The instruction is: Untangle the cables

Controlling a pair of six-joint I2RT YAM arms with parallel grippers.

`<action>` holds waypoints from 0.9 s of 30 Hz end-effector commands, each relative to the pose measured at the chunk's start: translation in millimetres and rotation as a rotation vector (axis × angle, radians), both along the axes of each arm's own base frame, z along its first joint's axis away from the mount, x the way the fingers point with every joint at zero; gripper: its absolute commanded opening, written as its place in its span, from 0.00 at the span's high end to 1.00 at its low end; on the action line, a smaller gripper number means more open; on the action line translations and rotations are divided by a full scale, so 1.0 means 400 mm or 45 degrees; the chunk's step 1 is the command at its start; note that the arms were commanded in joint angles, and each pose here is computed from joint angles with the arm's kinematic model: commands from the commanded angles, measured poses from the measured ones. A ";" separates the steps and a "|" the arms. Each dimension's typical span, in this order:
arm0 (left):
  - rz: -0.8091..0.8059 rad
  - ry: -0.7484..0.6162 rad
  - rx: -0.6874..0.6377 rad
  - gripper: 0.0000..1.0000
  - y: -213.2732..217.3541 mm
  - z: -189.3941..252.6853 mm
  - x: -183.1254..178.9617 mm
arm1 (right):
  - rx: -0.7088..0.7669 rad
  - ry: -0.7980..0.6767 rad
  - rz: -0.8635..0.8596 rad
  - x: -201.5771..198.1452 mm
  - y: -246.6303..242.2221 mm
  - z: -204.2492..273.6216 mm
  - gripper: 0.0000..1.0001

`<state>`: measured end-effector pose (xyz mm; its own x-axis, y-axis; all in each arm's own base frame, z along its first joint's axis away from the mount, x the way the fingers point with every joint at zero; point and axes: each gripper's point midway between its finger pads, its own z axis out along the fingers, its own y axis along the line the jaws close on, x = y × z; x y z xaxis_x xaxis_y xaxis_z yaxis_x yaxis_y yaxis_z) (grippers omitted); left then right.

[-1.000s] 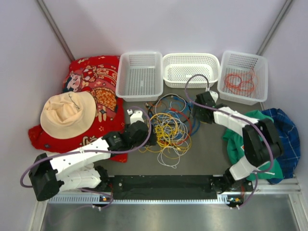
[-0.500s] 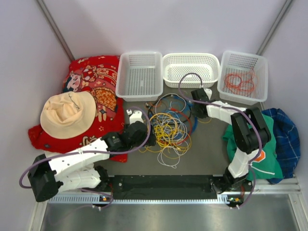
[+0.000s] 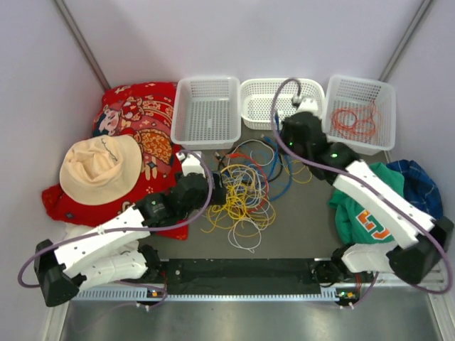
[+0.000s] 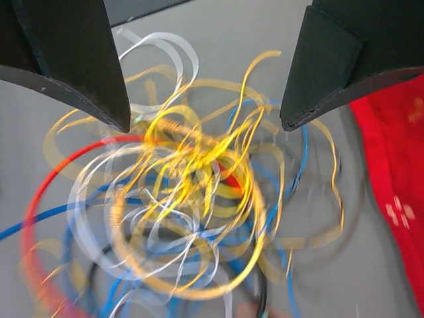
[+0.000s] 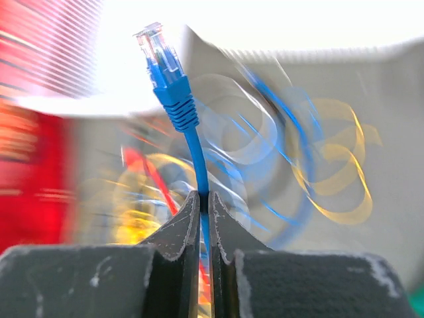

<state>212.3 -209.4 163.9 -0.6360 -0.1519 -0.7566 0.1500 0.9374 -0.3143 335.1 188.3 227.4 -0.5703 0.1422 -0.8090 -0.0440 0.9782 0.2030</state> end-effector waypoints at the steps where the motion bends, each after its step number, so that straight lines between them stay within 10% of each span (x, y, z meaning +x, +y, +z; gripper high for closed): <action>1: 0.013 -0.349 -0.170 0.01 -0.014 0.245 0.069 | 0.159 -0.291 0.117 -0.089 0.002 0.337 1.00; 12: -0.251 -0.912 -0.531 0.01 -0.085 0.545 0.046 | 0.468 -0.490 0.304 -0.264 -0.027 0.653 1.00; 27: -0.919 -1.310 -0.717 0.01 -0.226 0.645 -0.125 | 0.555 -0.360 0.342 -0.280 0.013 0.626 1.00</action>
<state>192.3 -289.3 396.1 0.0283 -0.4256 -0.9045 0.8536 0.4812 -0.1997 231.0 189.8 470.4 -0.3960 0.3499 -0.8490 -0.3679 0.7866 0.4958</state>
